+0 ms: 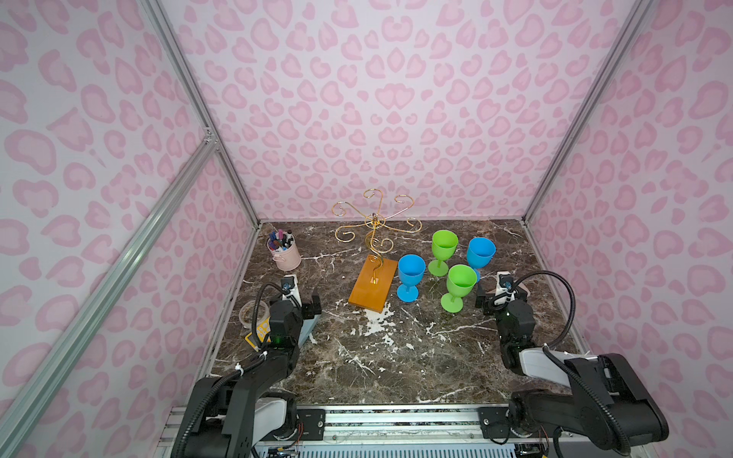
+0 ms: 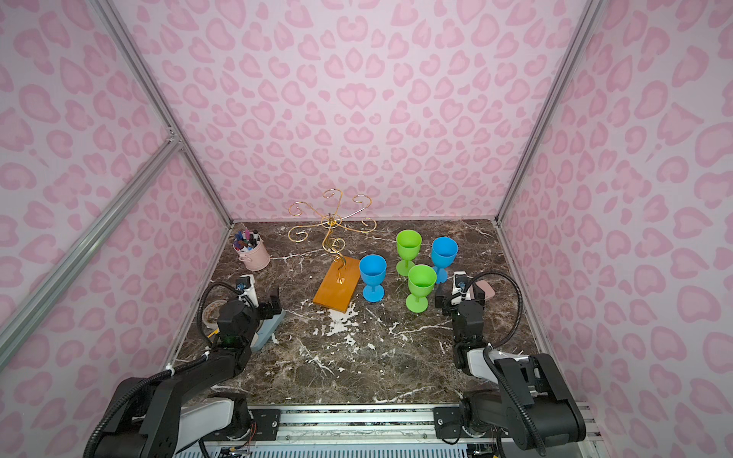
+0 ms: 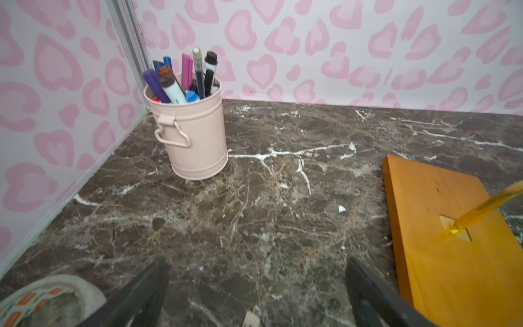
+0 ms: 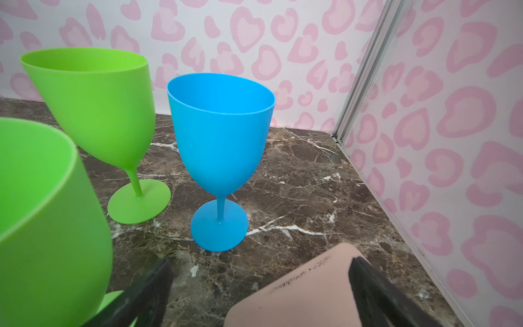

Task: Take the wine glass off the wine glass rack
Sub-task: Reset both arms

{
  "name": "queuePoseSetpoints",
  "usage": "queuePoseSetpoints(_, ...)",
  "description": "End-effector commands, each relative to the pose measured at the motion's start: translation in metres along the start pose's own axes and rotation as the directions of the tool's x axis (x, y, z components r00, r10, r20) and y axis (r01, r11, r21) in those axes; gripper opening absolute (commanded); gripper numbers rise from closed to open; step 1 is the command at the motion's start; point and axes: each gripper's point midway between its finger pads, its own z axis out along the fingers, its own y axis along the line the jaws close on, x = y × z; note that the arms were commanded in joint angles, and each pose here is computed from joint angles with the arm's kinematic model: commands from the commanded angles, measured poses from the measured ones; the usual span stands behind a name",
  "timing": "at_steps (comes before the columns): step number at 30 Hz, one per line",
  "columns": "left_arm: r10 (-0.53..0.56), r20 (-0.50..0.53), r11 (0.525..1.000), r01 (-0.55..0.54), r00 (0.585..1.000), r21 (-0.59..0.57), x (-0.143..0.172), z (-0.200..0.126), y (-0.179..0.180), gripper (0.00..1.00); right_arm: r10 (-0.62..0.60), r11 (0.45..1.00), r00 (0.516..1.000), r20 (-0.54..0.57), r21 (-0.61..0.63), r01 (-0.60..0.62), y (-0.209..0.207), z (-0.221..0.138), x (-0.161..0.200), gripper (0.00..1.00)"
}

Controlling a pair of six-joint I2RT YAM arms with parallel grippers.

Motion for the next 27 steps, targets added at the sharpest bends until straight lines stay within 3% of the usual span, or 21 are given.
queuePoseSetpoints(1, 0.033, 0.091, 0.999, -0.033, 0.995, 0.005, -0.021, 0.000, 0.000, 0.98, 0.013, 1.000, 0.999, 0.052, 0.003, -0.014, 0.000, 0.001, -0.010, 0.99)
queuePoseSetpoints(5, 0.019, 0.130, 1.000, -0.020, 0.991, 0.010, -0.023, 0.001, 0.010, 0.98, 0.016, 1.000, 0.998, 0.056, 0.003, -0.016, 0.000, 0.000, -0.008, 0.99)
queuePoseSetpoints(17, -0.019, 0.045, 0.999, 0.018, 0.999, 0.036, -0.005, 0.034, 0.018, 0.99, 0.028, 1.000, 0.998, 0.055, 0.005, -0.029, -0.003, 0.002, -0.004, 0.99)
queuePoseSetpoints(21, -0.080, 0.046, 0.988, 0.086, 0.996, -0.125, -0.005, 0.035, 0.045, 1.00, 0.030, 0.999, 0.998, 0.058, 0.010, -0.030, -0.003, 0.003, -0.001, 0.99)
queuePoseSetpoints(27, -0.070, 0.052, 0.972, 0.080, 0.996, -0.219, -0.005, 0.032, 0.052, 0.98, 0.034, 0.999, 0.998, 0.056, 0.015, -0.035, -0.004, 0.003, -0.001, 0.99)
